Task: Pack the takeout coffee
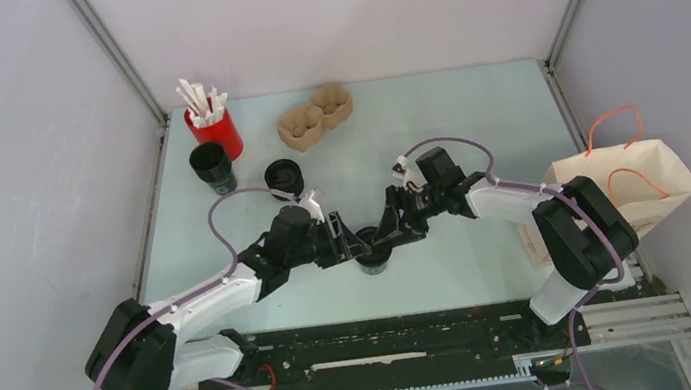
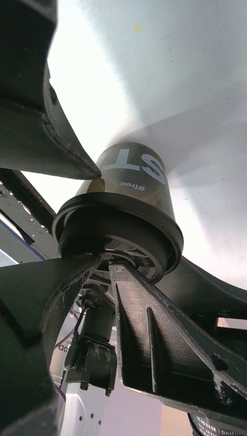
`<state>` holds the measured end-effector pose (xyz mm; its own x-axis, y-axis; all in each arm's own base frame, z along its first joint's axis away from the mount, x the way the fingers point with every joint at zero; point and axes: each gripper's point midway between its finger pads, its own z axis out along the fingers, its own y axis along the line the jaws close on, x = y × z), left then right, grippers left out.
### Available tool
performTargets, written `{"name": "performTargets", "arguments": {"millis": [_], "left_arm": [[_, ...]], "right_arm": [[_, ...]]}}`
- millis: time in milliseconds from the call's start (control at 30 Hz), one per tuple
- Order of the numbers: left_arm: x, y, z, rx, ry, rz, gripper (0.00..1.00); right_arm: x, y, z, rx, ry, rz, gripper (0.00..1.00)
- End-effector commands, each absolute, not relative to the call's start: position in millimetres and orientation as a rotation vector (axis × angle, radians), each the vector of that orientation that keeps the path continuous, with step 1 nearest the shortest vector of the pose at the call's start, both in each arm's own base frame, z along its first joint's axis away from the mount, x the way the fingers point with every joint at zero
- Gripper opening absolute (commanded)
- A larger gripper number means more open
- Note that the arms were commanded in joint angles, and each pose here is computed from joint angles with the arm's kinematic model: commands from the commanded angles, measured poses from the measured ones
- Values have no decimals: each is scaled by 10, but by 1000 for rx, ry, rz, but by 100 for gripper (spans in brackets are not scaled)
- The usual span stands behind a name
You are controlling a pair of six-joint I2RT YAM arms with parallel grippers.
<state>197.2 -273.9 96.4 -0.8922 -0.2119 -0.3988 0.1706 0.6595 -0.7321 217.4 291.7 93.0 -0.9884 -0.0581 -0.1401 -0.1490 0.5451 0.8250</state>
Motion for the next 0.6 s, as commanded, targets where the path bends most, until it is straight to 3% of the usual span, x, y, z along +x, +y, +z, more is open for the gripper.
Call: {"name": "performTargets", "arguments": {"millis": [0, 167, 300, 567], "left_arm": [[2001, -2709, 975, -15, 2391, -1099, 61], [1971, -2643, 738, -45, 2440, -1064, 55], [1882, -2513, 491, -64, 2483, -998, 46], [1647, -2278, 43, -107, 2572, -906, 46]], "right_arm": [[2278, 2907, 823, -106, 2701, 1471, 63], [2223, 2852, 547, -11, 2784, 1538, 56], [2088, 2812, 355, 20, 2846, 1524, 55], [1841, 2843, -73, 142, 2902, 1569, 51]]}}
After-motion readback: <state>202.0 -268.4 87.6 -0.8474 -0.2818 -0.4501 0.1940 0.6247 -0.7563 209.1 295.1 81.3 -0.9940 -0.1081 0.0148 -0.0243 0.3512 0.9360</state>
